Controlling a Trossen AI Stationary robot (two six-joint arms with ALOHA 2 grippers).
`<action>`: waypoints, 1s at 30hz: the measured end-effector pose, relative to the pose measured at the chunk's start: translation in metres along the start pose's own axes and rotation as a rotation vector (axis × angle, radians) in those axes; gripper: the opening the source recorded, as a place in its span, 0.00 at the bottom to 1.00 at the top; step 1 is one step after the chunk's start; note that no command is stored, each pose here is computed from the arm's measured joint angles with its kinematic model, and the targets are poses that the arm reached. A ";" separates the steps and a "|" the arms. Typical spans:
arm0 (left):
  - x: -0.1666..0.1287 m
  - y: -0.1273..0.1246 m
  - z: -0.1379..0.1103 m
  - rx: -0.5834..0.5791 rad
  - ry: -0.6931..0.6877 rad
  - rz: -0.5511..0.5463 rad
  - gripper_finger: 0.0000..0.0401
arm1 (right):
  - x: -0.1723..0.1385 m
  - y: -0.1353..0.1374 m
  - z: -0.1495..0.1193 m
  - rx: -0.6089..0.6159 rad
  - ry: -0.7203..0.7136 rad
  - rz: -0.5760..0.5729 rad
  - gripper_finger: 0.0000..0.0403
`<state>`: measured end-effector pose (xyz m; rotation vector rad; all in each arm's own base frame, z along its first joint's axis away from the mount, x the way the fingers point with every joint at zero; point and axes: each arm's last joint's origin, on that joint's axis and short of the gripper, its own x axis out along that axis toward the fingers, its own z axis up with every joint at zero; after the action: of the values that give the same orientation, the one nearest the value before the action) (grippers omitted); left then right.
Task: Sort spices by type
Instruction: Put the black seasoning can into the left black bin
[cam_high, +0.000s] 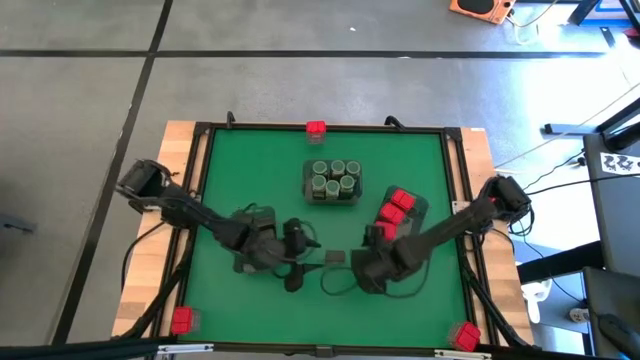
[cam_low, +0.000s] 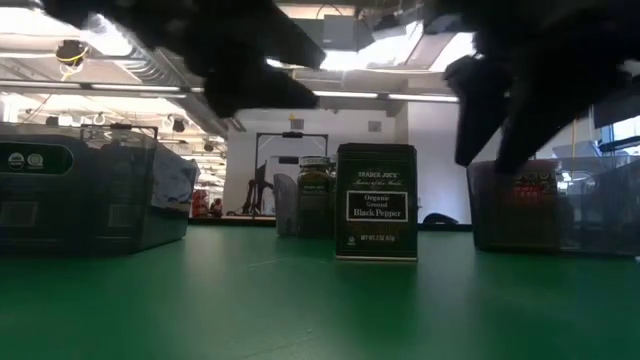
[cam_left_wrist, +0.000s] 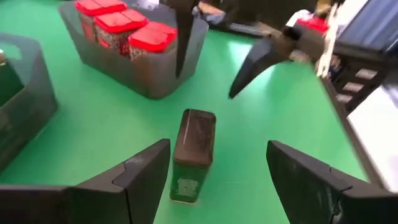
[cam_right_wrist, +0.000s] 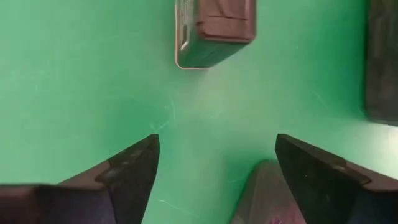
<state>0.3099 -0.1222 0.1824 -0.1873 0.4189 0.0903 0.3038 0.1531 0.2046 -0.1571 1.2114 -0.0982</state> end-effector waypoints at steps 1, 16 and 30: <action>0.007 -0.001 0.003 0.016 0.015 0.002 0.66 | -0.001 0.005 -0.003 -0.003 -0.010 -0.018 0.79; 0.068 0.002 0.002 0.101 0.192 0.083 0.66 | 0.023 0.035 -0.059 0.085 0.007 -0.086 0.80; 0.069 0.005 -0.004 0.141 0.219 0.084 0.41 | 0.028 0.038 -0.059 0.120 -0.062 -0.075 0.80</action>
<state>0.3709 -0.1147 0.1493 -0.0401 0.6499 0.1227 0.2579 0.1824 0.1519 -0.0998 1.1349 -0.2291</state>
